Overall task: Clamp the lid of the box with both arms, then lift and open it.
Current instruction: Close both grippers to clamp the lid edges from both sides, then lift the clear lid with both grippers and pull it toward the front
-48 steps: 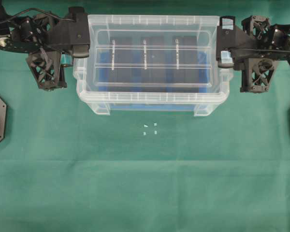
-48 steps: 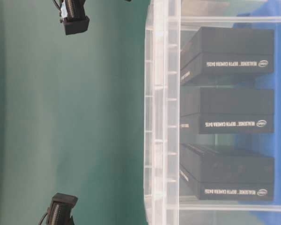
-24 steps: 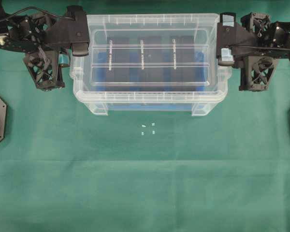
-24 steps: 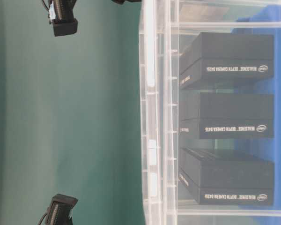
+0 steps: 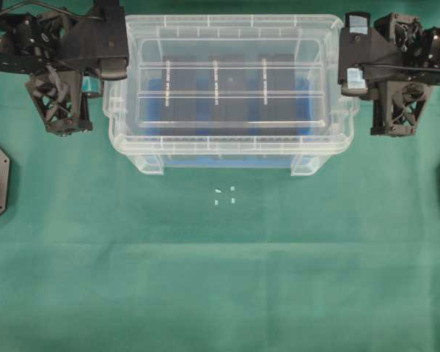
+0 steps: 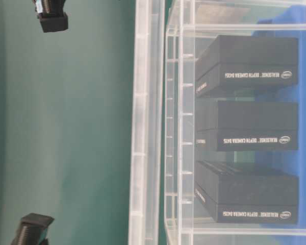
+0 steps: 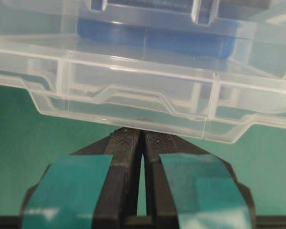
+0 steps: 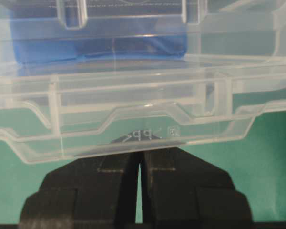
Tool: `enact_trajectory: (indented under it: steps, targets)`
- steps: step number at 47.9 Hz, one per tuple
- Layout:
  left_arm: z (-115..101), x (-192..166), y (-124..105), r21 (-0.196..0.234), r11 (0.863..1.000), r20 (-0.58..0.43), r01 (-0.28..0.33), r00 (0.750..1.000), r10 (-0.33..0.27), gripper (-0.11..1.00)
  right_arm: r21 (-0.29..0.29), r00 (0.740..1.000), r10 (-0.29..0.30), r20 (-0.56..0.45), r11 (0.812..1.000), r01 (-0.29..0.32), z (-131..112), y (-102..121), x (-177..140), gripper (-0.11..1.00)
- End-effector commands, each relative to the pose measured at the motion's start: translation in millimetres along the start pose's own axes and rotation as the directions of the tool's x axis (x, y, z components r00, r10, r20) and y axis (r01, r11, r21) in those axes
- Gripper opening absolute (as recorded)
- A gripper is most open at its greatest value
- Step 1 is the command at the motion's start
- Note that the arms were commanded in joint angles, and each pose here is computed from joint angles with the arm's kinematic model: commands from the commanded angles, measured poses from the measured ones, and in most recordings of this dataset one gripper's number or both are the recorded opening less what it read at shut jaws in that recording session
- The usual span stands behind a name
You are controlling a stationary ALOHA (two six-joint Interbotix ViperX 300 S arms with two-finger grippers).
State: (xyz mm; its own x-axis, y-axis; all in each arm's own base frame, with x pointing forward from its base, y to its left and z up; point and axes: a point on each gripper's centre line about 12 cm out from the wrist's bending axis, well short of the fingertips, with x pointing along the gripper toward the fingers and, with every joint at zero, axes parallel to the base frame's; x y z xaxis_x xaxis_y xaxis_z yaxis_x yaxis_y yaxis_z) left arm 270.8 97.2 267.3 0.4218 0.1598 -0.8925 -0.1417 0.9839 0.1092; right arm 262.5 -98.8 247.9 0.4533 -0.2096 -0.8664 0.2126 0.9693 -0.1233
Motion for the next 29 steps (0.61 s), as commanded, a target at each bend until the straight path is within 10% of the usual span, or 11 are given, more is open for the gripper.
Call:
enact_trajectory:
  steps: [1,29]
  targets:
    - [18,-20,-4,0.014,1.0,0.079,-0.001,0.997,0.0,0.01,-0.003,0.997,0.003,0.079,1.0,-0.003,21,2,-19,0.0]
    - [22,-32,-15,0.014,1.0,0.074,0.021,0.997,-0.022,0.01,-0.038,0.996,0.027,0.082,0.999,-0.024,32,14,-31,0.0]
